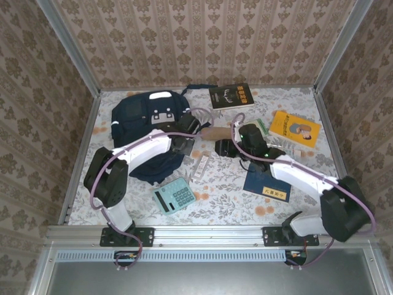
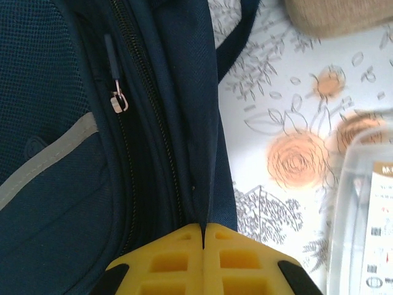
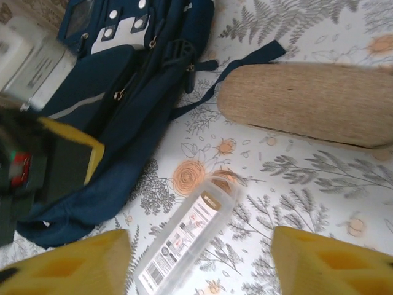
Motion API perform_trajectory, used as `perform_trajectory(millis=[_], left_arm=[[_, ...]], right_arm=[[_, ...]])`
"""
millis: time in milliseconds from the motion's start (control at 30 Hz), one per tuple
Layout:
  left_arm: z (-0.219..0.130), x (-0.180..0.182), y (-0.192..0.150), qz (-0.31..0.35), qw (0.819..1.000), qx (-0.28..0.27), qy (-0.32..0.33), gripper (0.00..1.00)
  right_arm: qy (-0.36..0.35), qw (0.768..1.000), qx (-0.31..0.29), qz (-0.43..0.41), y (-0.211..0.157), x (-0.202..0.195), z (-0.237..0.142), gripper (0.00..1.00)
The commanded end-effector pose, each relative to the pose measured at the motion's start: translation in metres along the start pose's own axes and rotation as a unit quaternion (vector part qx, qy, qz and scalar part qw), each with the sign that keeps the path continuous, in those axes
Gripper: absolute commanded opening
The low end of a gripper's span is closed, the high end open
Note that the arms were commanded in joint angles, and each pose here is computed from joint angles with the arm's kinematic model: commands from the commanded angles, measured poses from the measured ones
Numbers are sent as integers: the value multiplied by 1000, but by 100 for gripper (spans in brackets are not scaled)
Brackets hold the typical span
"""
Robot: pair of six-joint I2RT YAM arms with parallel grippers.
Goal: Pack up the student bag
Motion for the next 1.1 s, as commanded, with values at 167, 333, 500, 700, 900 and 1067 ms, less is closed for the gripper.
perform_trajectory(millis=[167,333,500,700,900,1067], left_arm=[[-15,0,-5,3,999,-35,-19,0],[-14,-3,-13,16,999,-31,-13,0],[-12,-4,-21,21,999,-28,-17,0],[-15,-6,-26,24,999,-32,-25,0],[-20,-5,-26,23,998,-42,-30,0],[-18,0,-29,23,999,-45,-7,0]], right_arm=[[28,999,36,21,27,21,76,58],[48,996,60,56,39,25,130,57],[54,991,77,98,41,24,178,58],[47,987,86,128,32,19,202,60],[54,986,87,132,29,20,203,22],[31,991,55,120,35,19,180,0]])
Point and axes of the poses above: each hand's point on the last joint's axis, 136 mm out from that joint toward the fingers, its own z axis out along the fingers, its own x axis along the line the jaws close on, y = z × x, the point moved 9 cm from there along -z, back along the fingers, and after that the axes turned 3 degrees about -z, right-handed, at the moved point
